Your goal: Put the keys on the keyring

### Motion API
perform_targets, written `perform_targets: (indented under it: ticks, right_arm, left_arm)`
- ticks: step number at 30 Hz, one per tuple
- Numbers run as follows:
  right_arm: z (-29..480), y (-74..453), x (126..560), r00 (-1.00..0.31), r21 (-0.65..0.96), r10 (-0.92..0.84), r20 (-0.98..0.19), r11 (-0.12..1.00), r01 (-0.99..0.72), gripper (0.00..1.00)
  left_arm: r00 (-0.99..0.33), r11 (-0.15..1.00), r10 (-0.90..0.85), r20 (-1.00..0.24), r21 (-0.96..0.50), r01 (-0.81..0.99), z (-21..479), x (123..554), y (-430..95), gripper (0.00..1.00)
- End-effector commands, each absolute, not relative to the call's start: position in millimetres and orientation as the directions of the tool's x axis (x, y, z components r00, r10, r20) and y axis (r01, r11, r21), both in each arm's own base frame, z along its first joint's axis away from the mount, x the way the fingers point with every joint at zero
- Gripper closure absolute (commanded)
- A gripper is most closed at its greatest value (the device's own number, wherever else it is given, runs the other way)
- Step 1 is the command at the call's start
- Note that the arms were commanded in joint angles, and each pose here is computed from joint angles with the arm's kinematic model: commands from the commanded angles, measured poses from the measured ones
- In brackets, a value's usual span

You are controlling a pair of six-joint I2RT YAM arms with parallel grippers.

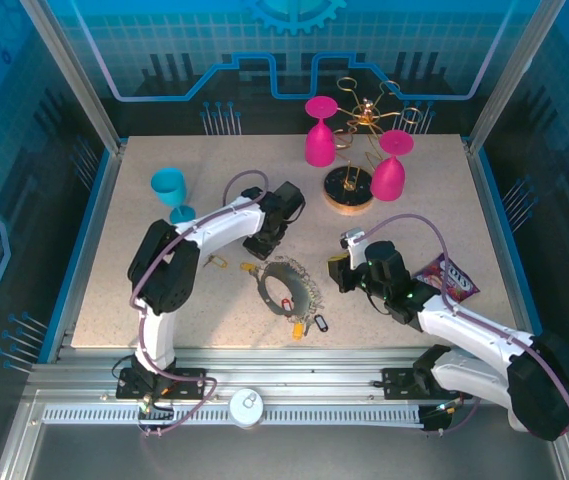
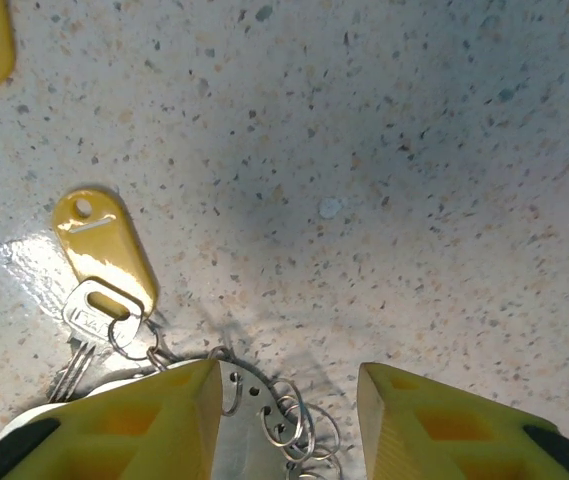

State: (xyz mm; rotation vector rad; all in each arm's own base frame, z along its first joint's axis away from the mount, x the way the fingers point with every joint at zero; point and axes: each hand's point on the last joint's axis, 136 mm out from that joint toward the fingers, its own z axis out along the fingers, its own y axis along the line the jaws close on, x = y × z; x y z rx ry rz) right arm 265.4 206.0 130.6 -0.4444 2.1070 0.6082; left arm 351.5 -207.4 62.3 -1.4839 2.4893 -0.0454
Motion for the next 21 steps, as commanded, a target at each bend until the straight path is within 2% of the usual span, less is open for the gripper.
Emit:
perform_targets:
  ticks: [1,8,21]
  right_arm:
    - [132,203,265,-0.554,0.279,-0.060,-0.830,0.816,-0.506,0.85]
    - [133,202,263,-0.551,0.282,-0.054,-0.833,0.815,-0.507,0.85]
    - [131,201,261,-0.552,0.289,-0.046,-0.833,0.814,-0.504,0.85]
  left_arm:
    - [-0.486,0.500,-0.861,-0.153,-0.074,-0.863,56,340,-205,0.57]
    - [-0.507,0.513,-0.856,-0.101,-0.051,-0.857,43,340,-212,0.56]
    - [-0.516,0.519,-0.852,-0.086,-0.018,-0.855,33,332,-207,0.54]
